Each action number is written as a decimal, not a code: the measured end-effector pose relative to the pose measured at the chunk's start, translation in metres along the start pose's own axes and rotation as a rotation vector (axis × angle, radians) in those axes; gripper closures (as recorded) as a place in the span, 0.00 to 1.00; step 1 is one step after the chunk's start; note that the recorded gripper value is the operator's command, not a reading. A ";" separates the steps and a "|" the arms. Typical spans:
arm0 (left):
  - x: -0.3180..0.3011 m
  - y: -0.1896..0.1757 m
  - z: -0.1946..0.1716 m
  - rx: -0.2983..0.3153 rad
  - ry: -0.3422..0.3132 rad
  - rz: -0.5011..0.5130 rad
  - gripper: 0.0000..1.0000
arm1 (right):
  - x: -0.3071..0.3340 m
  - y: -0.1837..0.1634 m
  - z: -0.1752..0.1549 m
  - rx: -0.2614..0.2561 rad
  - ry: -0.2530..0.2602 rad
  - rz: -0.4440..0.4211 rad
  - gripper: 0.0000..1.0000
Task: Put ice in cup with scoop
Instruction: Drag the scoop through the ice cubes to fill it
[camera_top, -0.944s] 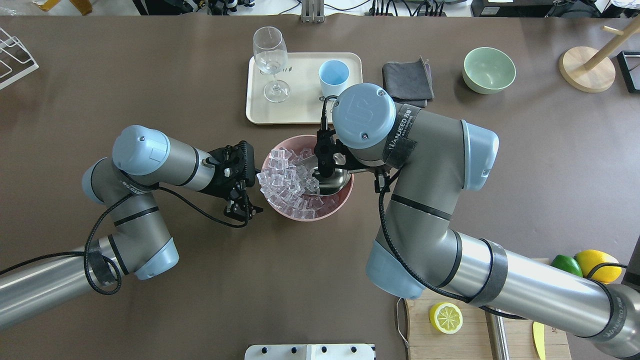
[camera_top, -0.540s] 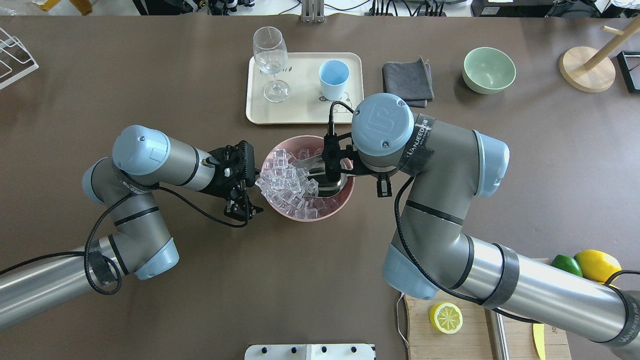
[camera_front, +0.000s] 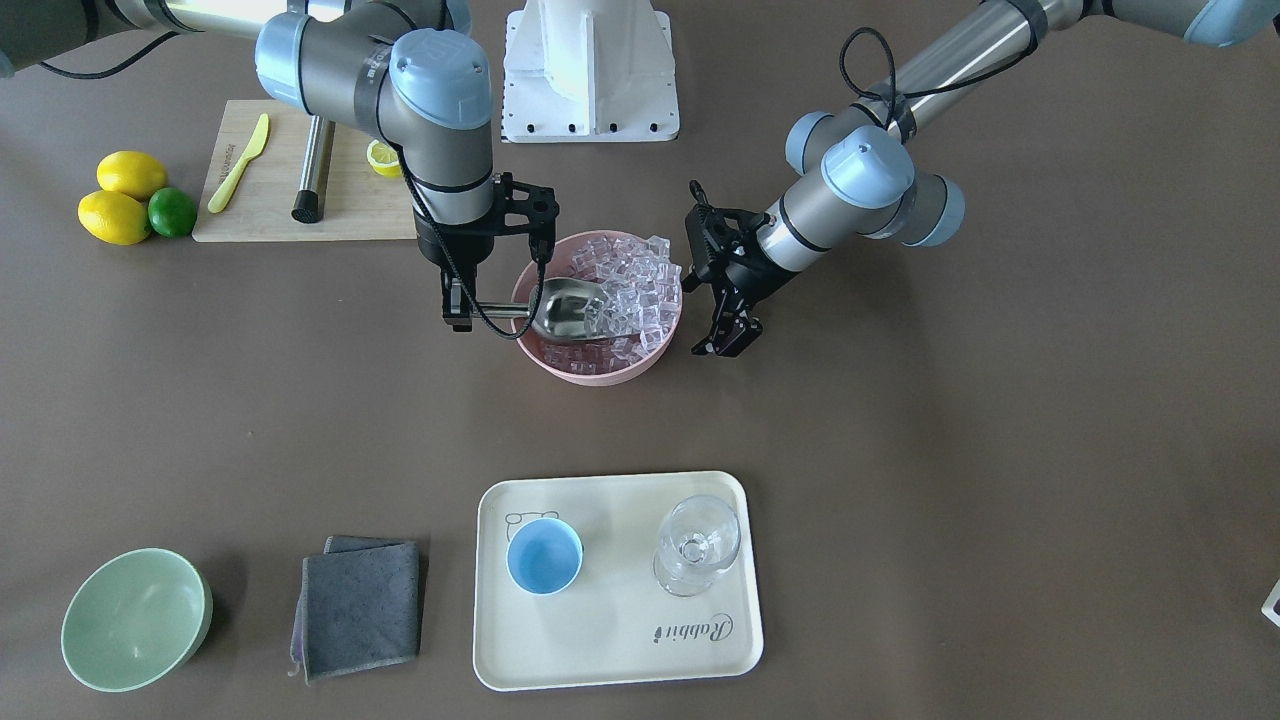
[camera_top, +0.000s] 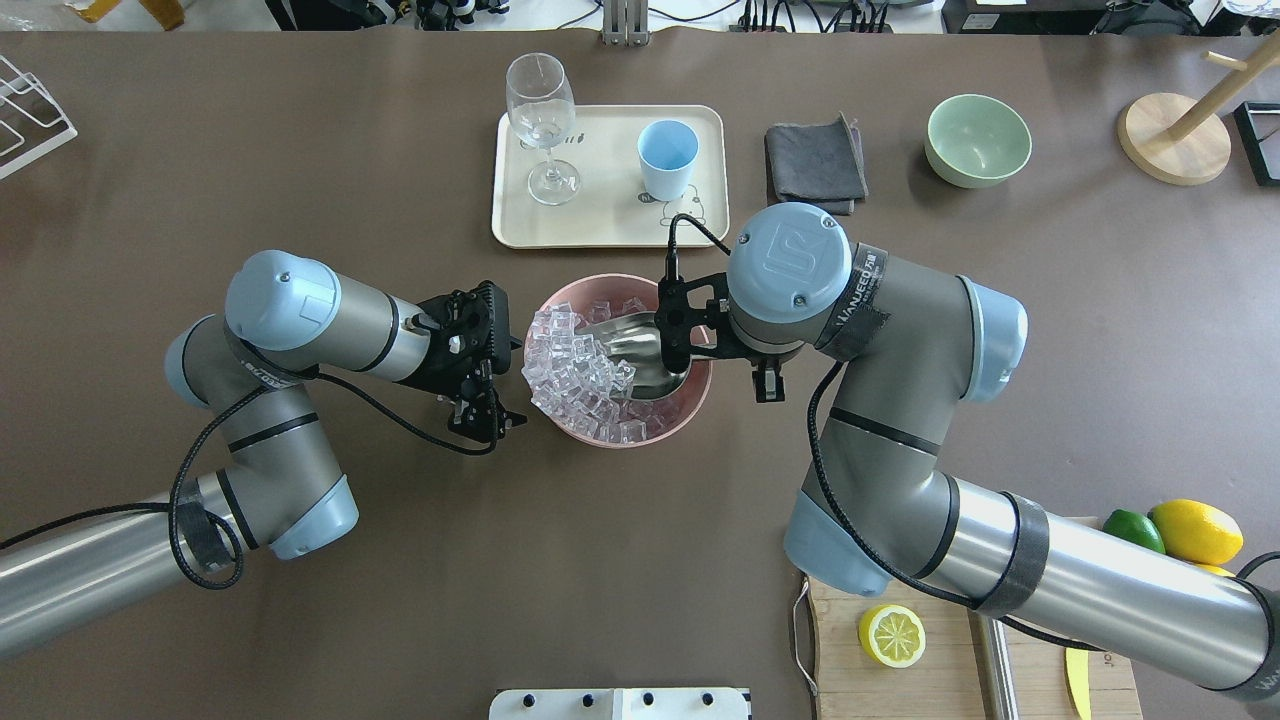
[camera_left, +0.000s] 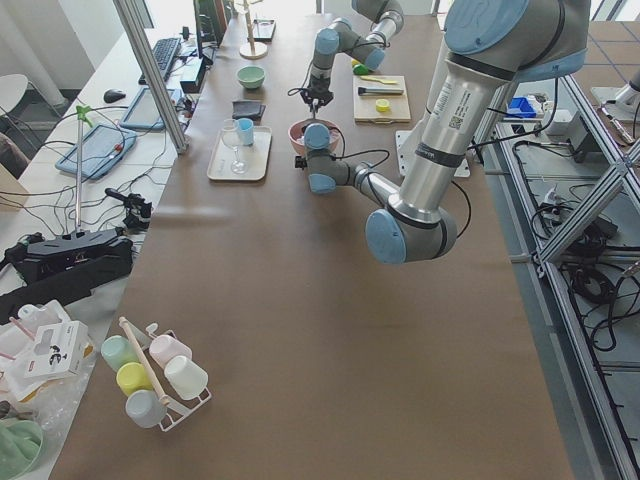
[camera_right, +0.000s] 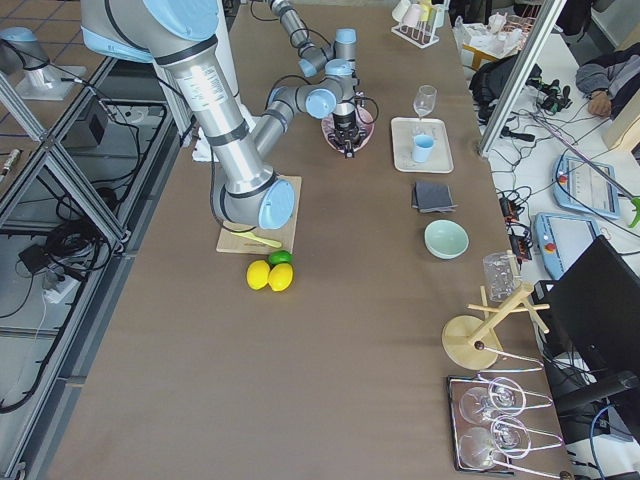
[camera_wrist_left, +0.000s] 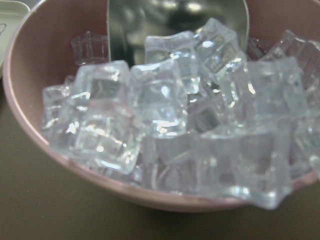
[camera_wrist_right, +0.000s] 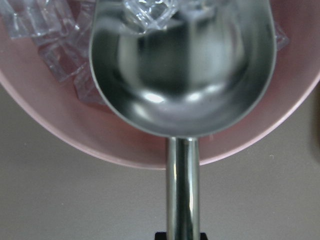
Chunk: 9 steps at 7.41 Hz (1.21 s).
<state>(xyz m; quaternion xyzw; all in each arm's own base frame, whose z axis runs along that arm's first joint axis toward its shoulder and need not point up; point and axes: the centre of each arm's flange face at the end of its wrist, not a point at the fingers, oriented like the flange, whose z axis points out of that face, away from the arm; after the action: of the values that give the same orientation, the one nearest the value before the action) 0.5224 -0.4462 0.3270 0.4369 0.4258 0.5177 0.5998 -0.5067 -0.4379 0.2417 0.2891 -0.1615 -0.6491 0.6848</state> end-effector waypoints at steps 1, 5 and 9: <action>0.000 0.000 0.000 0.000 0.000 0.000 0.01 | -0.001 0.001 0.005 0.014 -0.006 -0.002 1.00; 0.000 0.000 0.000 0.000 0.000 0.000 0.01 | -0.005 0.000 0.022 0.071 -0.084 -0.005 1.00; 0.000 0.000 0.000 0.000 -0.001 -0.001 0.01 | 0.001 0.009 -0.006 0.108 -0.167 0.020 1.00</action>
<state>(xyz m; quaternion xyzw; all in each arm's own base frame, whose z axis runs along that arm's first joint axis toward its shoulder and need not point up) 0.5224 -0.4463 0.3271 0.4369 0.4256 0.5174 0.6002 -0.4955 -0.4383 0.2426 0.2691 -0.2557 -0.6542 0.6590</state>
